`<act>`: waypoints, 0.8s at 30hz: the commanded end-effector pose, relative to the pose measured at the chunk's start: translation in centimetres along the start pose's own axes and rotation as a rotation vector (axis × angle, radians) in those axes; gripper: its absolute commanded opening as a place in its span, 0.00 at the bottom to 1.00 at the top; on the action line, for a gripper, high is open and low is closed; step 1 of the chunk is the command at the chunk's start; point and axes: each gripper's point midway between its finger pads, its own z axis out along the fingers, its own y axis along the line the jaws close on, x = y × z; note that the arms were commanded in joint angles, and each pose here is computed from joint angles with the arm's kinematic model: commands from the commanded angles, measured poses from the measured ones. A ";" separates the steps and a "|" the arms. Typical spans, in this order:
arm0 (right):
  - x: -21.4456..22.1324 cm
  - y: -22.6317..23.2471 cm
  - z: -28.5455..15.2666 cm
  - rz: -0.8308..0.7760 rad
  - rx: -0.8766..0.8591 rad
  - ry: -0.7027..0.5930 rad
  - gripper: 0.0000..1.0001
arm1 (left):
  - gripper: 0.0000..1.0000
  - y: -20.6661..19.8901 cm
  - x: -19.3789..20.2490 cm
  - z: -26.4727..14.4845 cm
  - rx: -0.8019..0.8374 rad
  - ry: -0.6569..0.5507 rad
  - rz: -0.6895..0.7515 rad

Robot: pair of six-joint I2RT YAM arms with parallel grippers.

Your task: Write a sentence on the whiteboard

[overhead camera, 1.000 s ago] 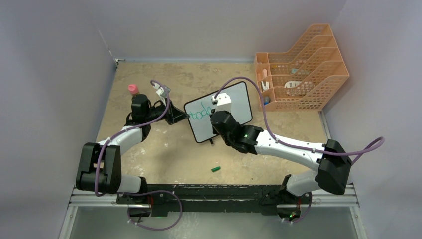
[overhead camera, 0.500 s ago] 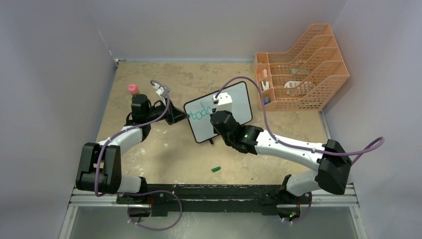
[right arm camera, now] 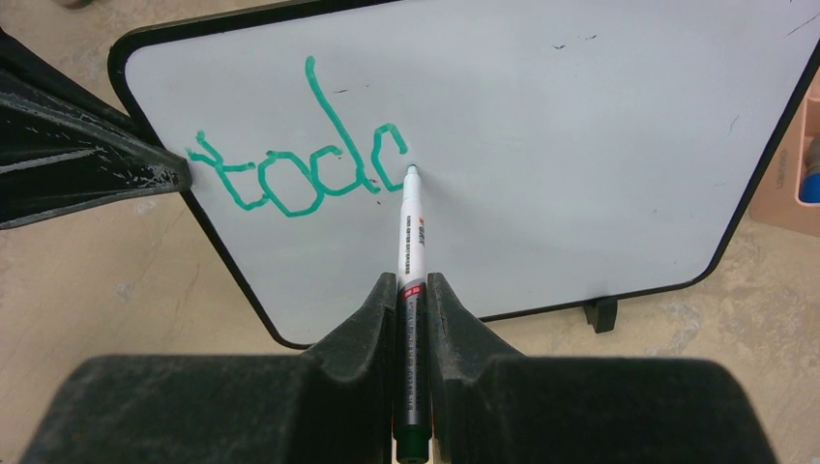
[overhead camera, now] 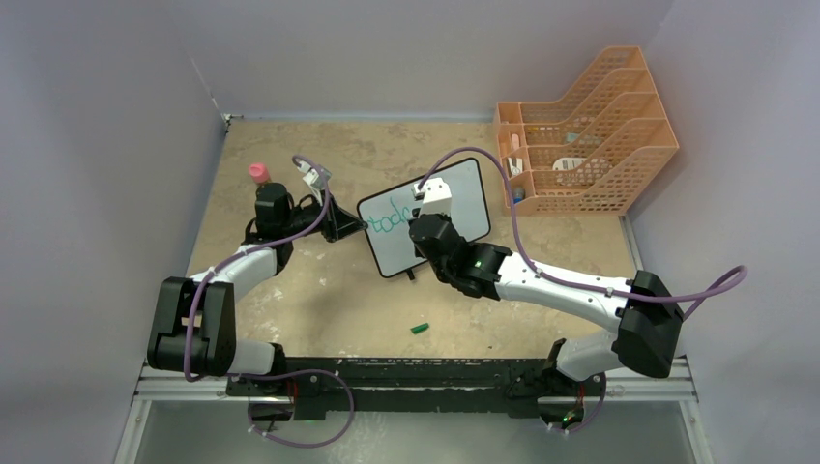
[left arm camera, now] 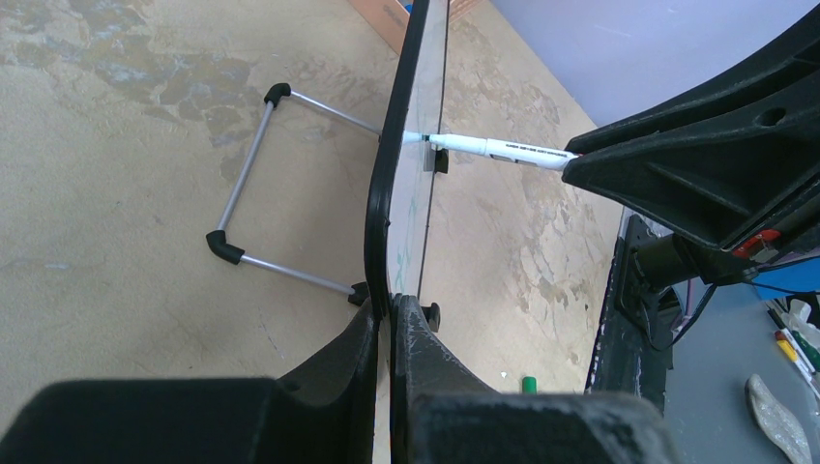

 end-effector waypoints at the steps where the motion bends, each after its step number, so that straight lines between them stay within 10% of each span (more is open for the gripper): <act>1: -3.9 0.2 -0.5 0.063 -0.002 -0.108 0.00 | 0.00 -1.0 -1.7 0.0 0.032 -0.028 0.104; 24: -3.9 0.2 -0.1 0.052 -0.002 -0.113 0.00 | 0.00 -0.9 -1.7 0.1 0.028 -0.026 0.103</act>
